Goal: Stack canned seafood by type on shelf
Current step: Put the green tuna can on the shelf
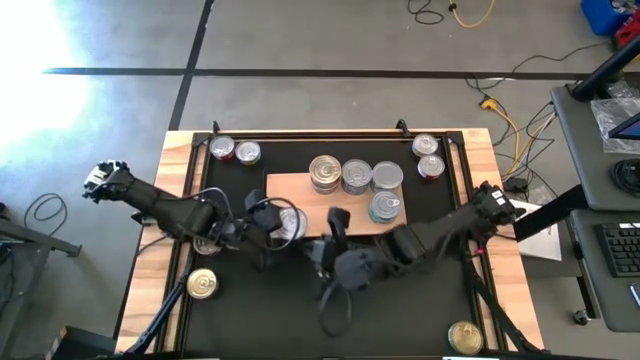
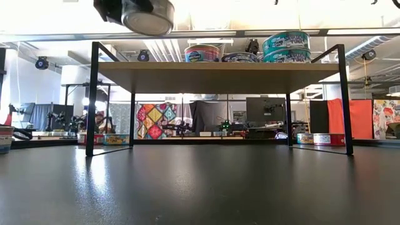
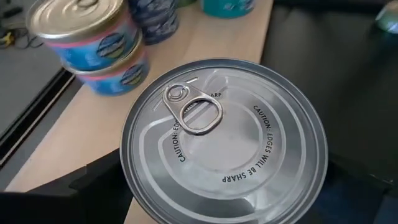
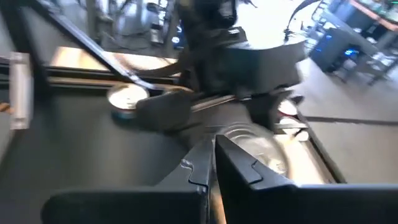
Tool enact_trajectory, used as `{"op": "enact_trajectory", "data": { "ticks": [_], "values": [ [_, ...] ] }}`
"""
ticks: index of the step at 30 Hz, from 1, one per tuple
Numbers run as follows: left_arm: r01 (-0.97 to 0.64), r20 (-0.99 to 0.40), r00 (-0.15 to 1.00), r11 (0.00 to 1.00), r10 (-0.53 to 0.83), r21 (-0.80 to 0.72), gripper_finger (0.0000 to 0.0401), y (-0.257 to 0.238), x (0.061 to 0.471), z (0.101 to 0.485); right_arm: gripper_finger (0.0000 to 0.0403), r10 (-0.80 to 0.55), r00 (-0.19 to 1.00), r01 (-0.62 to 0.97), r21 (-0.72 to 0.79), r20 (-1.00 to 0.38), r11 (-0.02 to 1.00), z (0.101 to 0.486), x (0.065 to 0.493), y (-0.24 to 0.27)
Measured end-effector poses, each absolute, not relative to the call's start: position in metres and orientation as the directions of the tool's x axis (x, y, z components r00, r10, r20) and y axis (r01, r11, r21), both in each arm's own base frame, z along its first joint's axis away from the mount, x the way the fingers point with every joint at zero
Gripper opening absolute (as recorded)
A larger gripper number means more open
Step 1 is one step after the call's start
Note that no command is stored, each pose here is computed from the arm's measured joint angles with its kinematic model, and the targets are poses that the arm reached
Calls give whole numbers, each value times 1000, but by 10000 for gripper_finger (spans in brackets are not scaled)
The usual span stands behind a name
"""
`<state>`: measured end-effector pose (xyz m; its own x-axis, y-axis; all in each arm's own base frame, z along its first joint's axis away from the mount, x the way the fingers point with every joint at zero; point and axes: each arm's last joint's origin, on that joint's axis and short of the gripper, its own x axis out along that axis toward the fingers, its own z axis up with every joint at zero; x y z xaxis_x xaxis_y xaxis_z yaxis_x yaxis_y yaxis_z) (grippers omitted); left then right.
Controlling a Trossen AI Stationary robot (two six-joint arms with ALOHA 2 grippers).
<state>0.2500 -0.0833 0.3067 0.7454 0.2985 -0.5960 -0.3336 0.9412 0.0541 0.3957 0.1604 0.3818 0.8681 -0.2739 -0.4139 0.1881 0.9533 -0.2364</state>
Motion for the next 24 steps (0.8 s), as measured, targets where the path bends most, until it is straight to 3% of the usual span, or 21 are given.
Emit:
{"op": "enact_trajectory", "data": {
  "ticks": [12,24],
  "values": [
    [-388,-646,678,917,351,92,375,-58,253,295,13,-350,784,234,-279,-513,932,342,431,101],
    [-358,-695,638,927,331,112,395,-49,252,275,13,-388,773,321,-218,-501,922,312,443,81]
  ]
}}
